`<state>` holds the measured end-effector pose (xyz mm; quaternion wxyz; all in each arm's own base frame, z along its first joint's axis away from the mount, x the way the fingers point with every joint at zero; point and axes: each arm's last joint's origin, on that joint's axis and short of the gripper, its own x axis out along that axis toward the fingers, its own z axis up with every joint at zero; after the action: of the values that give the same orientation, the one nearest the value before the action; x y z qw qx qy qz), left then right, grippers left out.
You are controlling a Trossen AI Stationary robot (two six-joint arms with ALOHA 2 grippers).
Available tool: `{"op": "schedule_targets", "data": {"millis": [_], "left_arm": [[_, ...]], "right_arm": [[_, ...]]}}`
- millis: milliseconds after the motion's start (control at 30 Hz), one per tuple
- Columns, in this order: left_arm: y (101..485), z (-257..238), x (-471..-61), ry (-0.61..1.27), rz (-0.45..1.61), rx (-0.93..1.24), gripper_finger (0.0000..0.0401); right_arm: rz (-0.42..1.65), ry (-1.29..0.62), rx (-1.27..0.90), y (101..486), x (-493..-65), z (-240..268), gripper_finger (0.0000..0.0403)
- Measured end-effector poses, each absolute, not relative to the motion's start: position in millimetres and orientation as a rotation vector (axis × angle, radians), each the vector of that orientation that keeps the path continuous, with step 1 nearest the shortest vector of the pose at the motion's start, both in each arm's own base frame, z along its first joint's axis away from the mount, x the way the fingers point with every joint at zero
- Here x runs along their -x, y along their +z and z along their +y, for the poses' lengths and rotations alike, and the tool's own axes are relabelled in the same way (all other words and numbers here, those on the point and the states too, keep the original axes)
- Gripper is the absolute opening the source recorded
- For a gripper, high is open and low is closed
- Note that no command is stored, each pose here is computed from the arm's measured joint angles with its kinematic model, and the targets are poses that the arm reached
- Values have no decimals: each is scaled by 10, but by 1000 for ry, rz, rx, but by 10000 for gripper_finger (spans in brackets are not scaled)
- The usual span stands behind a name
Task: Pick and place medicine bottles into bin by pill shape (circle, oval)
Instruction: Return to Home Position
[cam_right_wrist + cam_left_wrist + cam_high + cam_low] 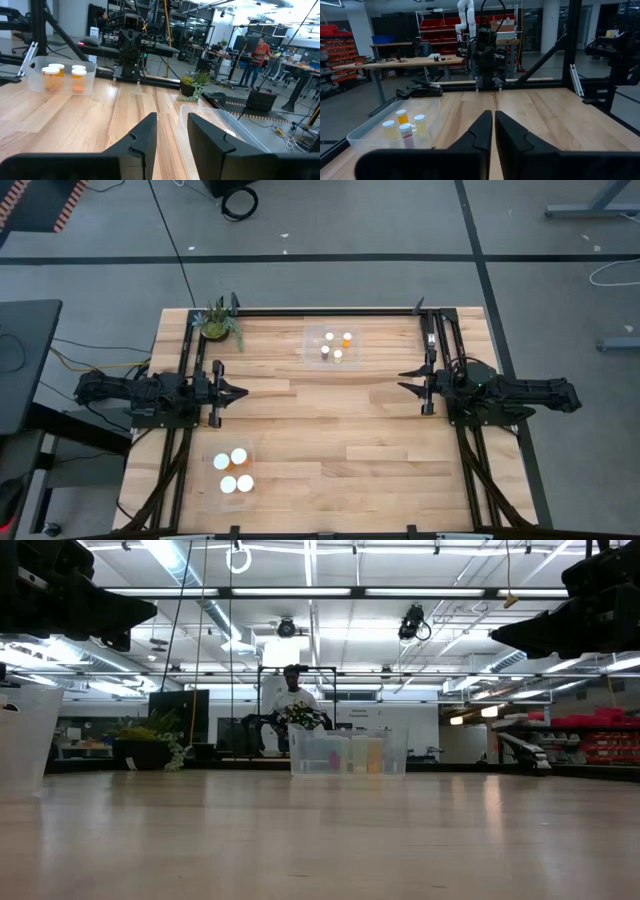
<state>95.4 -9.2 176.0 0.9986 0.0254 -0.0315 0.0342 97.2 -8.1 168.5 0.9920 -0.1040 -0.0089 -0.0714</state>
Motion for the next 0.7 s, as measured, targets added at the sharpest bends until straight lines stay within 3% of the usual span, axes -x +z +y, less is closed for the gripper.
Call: {"op": "schedule_targets", "data": {"millis": [700], "left_arm": [[1762,-92,-953,68,-63,-51,33]], "right_arm": [[-19,-143,209,1687,-972,-81,115]]}}
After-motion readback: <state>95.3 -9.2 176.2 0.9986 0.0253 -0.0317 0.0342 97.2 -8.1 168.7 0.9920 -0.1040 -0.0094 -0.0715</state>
